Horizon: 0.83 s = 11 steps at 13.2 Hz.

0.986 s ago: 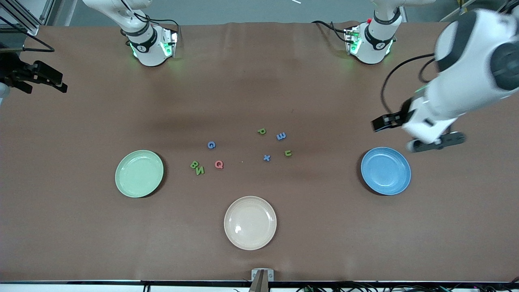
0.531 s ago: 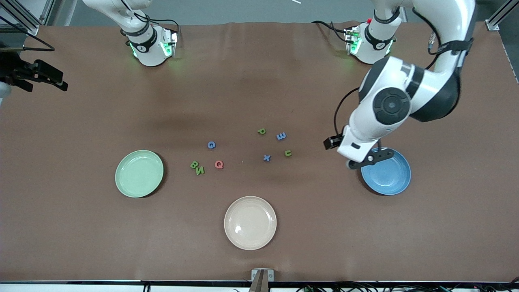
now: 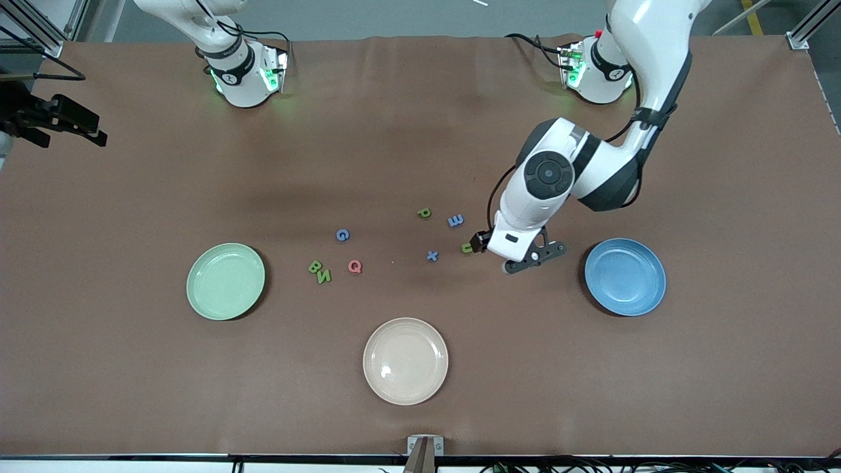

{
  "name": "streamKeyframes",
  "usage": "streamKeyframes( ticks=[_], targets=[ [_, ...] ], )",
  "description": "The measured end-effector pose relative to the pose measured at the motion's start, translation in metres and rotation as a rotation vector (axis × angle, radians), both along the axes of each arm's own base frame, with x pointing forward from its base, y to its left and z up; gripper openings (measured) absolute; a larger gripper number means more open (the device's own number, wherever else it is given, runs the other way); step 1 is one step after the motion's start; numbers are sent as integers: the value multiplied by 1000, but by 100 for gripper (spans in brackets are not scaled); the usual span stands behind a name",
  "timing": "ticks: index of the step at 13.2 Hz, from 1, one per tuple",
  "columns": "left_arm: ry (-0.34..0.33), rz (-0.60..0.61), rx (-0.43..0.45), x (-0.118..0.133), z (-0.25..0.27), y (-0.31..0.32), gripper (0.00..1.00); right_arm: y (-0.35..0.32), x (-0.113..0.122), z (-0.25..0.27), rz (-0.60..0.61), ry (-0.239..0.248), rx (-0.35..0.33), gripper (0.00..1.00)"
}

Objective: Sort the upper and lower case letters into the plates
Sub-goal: 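Reach the left gripper down to the green lowercase n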

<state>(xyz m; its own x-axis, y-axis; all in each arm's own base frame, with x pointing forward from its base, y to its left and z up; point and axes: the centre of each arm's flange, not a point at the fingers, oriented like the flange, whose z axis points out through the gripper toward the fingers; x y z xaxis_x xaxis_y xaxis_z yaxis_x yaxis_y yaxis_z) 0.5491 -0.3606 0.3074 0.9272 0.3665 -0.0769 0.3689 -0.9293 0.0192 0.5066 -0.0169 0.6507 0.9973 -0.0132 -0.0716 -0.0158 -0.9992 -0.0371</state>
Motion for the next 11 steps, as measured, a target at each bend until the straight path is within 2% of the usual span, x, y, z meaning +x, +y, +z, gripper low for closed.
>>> streamKeyframes(
  ticks=[5, 8, 11],
  targets=[
    [6, 10, -18, -17, -53, -18, 100, -3, 9, -13, -7, 23, 0, 100],
    [6, -5, -25, -22, -80, -27, 100, -8, 27, -41, -17, 61, -1, 100],
    [-4, -46, 2, -23, -102, -28, 100, -14, 46, -65, -26, 70, -4, 100]
  ],
)
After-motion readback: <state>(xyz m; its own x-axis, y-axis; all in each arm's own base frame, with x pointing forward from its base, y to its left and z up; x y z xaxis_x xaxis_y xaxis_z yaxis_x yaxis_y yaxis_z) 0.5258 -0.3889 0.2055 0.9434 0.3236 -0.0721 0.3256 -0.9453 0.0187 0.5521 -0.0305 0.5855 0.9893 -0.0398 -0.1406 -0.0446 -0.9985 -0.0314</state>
